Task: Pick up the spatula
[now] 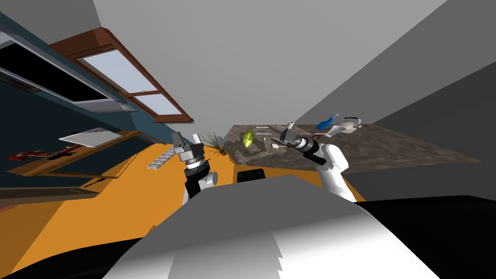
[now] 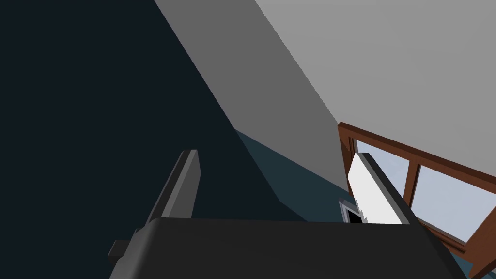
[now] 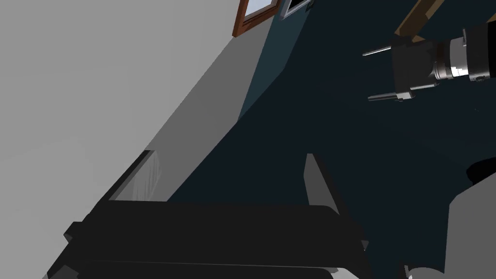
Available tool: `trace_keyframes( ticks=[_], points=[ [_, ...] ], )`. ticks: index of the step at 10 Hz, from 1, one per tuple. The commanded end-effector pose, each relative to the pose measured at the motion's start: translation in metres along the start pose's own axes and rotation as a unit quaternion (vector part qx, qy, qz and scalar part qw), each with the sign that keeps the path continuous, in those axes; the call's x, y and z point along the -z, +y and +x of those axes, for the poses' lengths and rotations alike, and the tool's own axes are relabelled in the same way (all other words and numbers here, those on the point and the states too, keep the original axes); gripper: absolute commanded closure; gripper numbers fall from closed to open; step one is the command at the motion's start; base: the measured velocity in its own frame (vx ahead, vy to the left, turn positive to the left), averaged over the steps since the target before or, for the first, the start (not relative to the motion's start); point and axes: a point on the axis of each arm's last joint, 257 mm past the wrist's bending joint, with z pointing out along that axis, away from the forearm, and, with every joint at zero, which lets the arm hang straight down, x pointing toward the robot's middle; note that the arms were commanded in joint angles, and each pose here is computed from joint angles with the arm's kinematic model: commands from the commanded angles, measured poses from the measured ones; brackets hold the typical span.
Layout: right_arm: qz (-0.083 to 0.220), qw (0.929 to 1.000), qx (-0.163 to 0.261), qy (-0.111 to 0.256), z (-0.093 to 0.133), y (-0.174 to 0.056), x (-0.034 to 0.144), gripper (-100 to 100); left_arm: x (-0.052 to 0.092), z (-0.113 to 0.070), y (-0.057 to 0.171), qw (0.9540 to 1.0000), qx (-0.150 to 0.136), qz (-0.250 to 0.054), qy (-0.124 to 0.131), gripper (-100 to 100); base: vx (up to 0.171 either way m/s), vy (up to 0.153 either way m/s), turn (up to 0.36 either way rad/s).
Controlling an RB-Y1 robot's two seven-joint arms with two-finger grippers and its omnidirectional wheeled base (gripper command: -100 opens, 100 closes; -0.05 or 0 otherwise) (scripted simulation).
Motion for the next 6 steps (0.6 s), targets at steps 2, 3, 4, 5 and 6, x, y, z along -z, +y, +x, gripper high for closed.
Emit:
trace_keyframes(
  ticks=[2,3,4,5,6],
  points=[
    [-0.01,0.9982,0.029,0.051,0.022,-0.007,0.008,-100,0.0,0.0,0.0,1.0,0.0,0.0,0.0,0,-0.002,0.004,0.099],
    [-0.02,0.9958,0.043,0.078,0.032,-0.013,0.016,-100,0.0,0.0,0.0,1.0,0.0,0.0,0.0,0,-0.002,0.006,0.126],
    [-0.019,0.9944,0.05,0.091,0.039,-0.014,0.018,-100,0.0,0.0,0.0,1.0,0.0,0.0,0.0,0,-0.001,0.003,0.057],
    [-0.019,0.9932,0.054,0.101,0.044,-0.014,0.019,-100,0.0,0.0,0.0,1.0,0.0,0.0,0.0,0,0.0,0.001,-0.013],
    [-0.028,0.9891,0.065,0.129,0.055,-0.021,0.029,-100,0.0,0.0,0.0,1.0,0.0,0.0,0.0,0,0.0,0.01,0.116]
  ],
)
